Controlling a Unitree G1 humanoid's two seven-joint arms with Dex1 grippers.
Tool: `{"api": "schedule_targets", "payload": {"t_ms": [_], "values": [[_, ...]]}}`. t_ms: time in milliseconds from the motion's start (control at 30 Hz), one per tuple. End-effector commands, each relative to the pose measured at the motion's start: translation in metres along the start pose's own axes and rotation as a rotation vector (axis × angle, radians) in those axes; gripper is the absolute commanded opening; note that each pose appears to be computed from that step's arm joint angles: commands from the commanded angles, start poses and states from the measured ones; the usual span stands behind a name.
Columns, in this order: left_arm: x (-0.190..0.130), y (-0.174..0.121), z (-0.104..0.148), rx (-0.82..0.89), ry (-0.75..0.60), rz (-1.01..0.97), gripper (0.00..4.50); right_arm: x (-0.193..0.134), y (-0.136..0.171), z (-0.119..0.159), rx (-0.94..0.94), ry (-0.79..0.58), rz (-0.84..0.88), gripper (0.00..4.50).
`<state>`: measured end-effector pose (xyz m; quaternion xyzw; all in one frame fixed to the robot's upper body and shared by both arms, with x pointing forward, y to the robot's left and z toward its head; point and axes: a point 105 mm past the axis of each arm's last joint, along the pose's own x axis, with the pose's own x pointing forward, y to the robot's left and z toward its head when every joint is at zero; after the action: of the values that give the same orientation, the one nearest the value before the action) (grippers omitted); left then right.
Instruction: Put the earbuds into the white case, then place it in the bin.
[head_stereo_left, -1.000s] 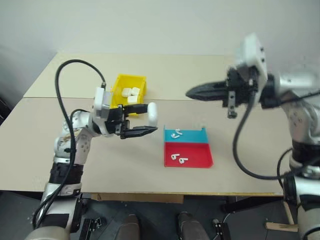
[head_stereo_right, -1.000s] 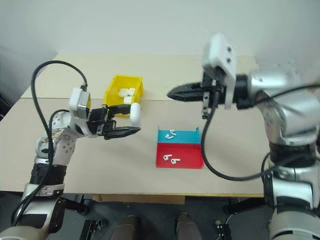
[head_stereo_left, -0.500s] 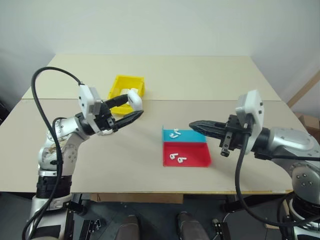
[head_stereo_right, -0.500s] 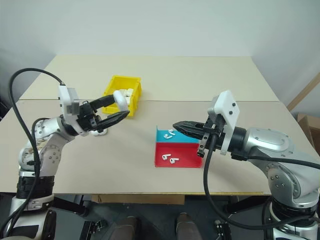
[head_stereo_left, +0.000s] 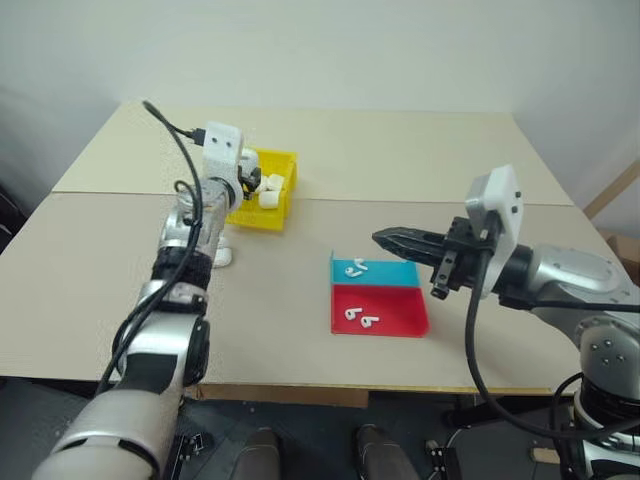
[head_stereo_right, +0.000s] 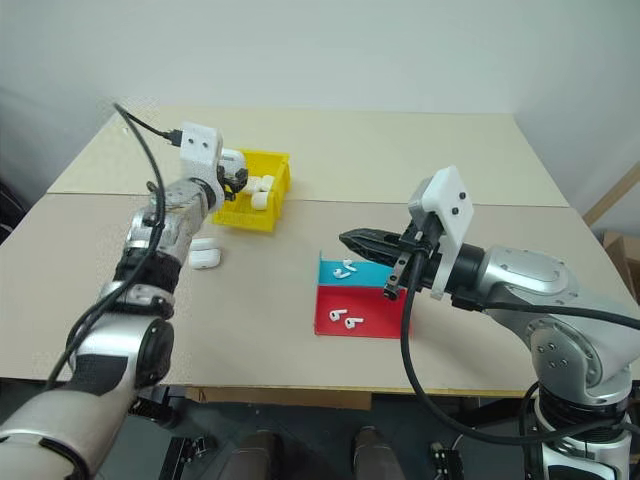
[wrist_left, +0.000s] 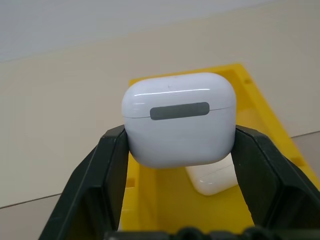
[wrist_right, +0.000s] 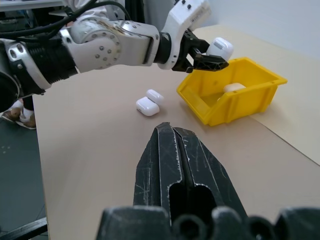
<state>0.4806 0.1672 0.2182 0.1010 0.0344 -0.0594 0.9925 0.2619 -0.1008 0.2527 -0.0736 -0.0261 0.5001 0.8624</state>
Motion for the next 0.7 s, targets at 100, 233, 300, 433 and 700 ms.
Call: {"api": "schedule_targets", "payload": {"t_ms": [100, 233, 300, 433, 700], "values": [[0.007, -0.010, 0.016, 0.046, -0.068, -0.020, 4.07, -0.005, 0.005, 0.017, -0.051, -0.058, 0.001, 0.00], [0.004, -0.001, 0.021, 0.028, -0.107, -0.017, 4.48, -0.007, 0.005, 0.017, -0.030, -0.066, -0.003, 0.00], [0.000, 0.006, 0.022, 0.023, -0.128, -0.023, 4.48, -0.008, 0.004, 0.016, -0.021, -0.066, -0.004, 0.00], [-0.023, 0.013, 0.032, 0.002, -0.246, -0.134, 4.48, -0.010, 0.002, 0.013, -0.010, -0.057, -0.011, 0.00], [-0.111, 0.003, 0.024, 0.147, -0.349, -0.549, 4.48, -0.016, -0.013, -0.012, -0.032, 0.005, -0.062, 0.00]]}}
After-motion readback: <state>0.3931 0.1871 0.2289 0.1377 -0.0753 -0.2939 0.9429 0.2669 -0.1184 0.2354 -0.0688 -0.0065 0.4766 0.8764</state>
